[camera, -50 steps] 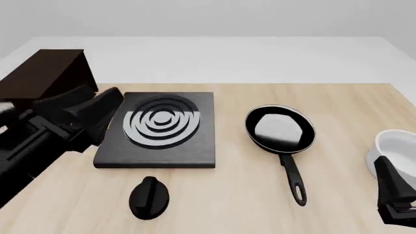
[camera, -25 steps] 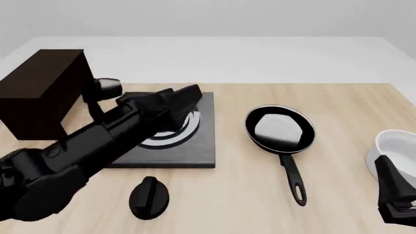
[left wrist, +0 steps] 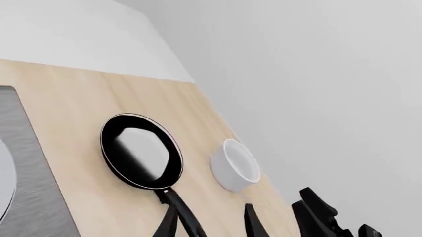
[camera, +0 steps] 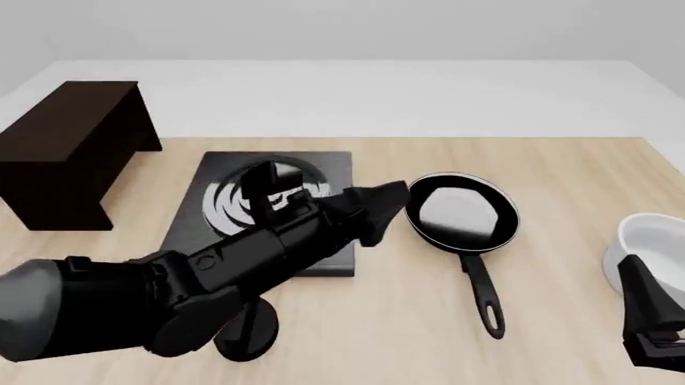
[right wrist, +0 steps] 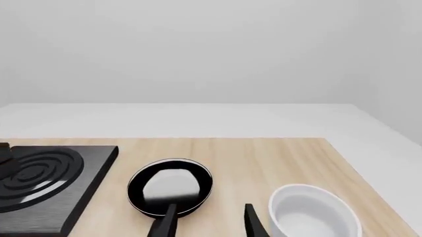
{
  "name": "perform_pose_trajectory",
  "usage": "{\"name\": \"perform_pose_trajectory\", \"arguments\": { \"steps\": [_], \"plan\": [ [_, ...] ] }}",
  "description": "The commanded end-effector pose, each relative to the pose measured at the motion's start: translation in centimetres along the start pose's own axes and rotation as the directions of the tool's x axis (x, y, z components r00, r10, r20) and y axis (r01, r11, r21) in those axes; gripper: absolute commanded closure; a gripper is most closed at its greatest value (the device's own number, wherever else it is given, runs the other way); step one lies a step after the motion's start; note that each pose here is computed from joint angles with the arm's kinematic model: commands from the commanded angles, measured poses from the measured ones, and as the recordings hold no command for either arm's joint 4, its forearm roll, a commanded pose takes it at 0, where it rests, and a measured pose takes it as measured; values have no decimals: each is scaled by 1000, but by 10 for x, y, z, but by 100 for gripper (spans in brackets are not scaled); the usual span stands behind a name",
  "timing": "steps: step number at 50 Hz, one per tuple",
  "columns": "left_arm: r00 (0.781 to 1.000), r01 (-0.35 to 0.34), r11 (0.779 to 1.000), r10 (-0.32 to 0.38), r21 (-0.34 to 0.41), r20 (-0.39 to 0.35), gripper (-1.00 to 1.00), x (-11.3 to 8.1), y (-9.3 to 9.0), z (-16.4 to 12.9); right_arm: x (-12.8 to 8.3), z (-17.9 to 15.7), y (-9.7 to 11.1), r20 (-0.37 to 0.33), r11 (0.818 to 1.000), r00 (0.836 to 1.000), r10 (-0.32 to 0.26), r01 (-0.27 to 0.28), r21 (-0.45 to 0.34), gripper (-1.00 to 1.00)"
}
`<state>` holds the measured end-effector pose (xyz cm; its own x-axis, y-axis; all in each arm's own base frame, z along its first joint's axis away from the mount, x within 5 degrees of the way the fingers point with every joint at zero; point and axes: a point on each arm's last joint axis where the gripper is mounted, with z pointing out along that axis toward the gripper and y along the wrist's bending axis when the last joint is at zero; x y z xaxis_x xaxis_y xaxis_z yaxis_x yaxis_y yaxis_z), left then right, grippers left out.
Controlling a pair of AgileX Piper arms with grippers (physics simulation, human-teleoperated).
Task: Put the frying pan on top of the cabinet.
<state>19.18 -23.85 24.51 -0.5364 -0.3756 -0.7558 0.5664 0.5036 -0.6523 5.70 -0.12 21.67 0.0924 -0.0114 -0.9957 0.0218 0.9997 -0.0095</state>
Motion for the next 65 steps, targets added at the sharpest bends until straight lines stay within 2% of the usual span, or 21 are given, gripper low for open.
{"name": "perform_pose_trajectory", "arguments": {
  "steps": [1,10,32,56,59,61,65],
  "plan": [
    [996,53,998,-52,21,-68,-100,27,-4,21,0,0,0,2,1000,1000,4,-4,2,-100],
    [994,55,998,-52,22,-99,-100,38,-5,31,0,-1,0,7,1000,1000,10,-10,4,-100],
    [988,92,995,-97,-43,-124,-100,61,24,50,1,-1,0,7,1000,1000,10,-10,2,-100],
    [982,102,992,-112,-71,-153,-100,78,36,68,-2,-1,-1,9,1000,1000,25,-25,10,-100],
    [981,104,992,-115,-75,-158,-100,82,38,71,-2,0,-1,8,1000,1000,27,-27,10,-100],
    [974,138,988,-149,-74,-174,-100,94,39,74,-1,0,-1,8,1000,1000,30,-30,10,-100],
    [975,125,989,-137,-75,-177,-100,96,40,77,0,0,-1,7,999,999,32,-32,10,-100]
  ]
}}
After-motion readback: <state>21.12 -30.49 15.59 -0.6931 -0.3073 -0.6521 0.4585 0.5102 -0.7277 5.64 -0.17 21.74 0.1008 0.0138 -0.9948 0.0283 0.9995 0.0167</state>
